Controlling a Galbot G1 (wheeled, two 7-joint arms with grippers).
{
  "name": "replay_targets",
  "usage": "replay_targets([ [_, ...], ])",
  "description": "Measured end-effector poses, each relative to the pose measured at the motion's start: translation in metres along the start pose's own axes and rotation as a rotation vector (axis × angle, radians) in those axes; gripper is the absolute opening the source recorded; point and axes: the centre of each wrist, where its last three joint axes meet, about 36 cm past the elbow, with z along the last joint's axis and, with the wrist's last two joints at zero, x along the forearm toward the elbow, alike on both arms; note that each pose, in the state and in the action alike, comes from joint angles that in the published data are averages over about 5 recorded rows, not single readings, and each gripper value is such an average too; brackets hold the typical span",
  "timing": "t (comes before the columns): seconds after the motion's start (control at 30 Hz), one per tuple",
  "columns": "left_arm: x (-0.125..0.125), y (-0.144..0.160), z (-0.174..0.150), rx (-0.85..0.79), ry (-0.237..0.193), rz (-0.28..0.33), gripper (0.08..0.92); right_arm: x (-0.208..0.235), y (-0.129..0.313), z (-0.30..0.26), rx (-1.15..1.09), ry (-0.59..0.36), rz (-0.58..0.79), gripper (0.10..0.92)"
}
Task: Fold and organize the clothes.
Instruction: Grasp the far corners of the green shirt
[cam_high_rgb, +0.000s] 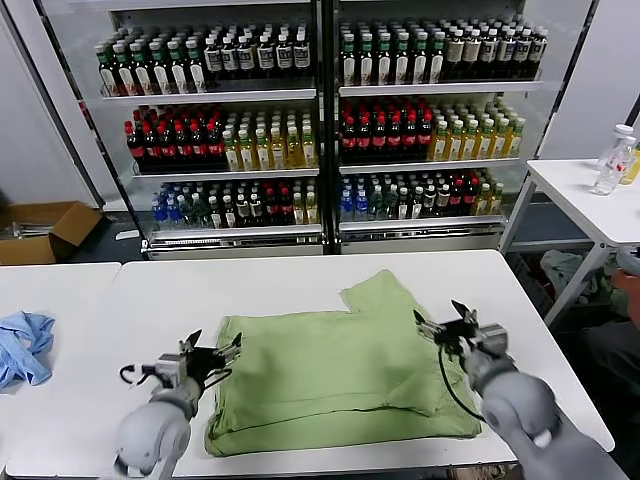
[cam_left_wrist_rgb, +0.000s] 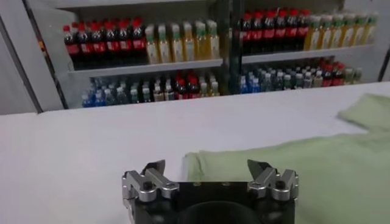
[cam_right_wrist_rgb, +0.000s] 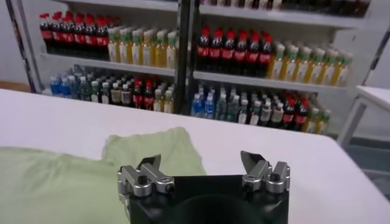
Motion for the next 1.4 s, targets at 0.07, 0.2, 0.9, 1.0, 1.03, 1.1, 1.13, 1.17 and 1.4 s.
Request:
replay_targets([
  [0.07,-0.016,0.003,-0.003,-0.012,0.012,-0.003,0.823,-0.018,0.003,-0.004,-0.004,0.015,-0.005,0.823],
  [0.2,-0.04,0.006,-0.005,-0.025,0.041,-0.003,0.823,-0.048,0.011,-0.01,-0.005,0.046,-0.016,0.823],
  [0.9,-0.056,0.025,0.003,0.067,0.108,0.091,0.351,-0.14,0.025,-0.005,-0.04,0.21,-0.065,0.534],
  [1.0,-0.053,0.027,0.006,0.095,0.112,0.115,0.265,-0.142,0.025,-0.004,-0.041,0.211,-0.072,0.447],
  [1.03,-0.052,0.027,0.007,0.103,0.113,0.122,0.23,-0.142,0.025,-0.004,-0.042,0.209,-0.074,0.421],
  [1.1,-0.05,0.028,0.007,0.121,0.112,0.135,0.178,-0.142,0.025,-0.004,-0.042,0.203,-0.079,0.36],
  [1.13,-0.049,0.028,0.007,0.13,0.11,0.142,0.147,-0.141,0.025,-0.004,-0.041,0.199,-0.081,0.334],
  [1.17,-0.048,0.029,0.007,0.139,0.108,0.149,0.125,-0.14,0.025,-0.004,-0.04,0.194,-0.083,0.308],
  [1.4,-0.037,0.032,0.0,0.191,0.068,0.188,0.088,-0.126,0.025,-0.005,-0.033,0.14,-0.101,0.13],
])
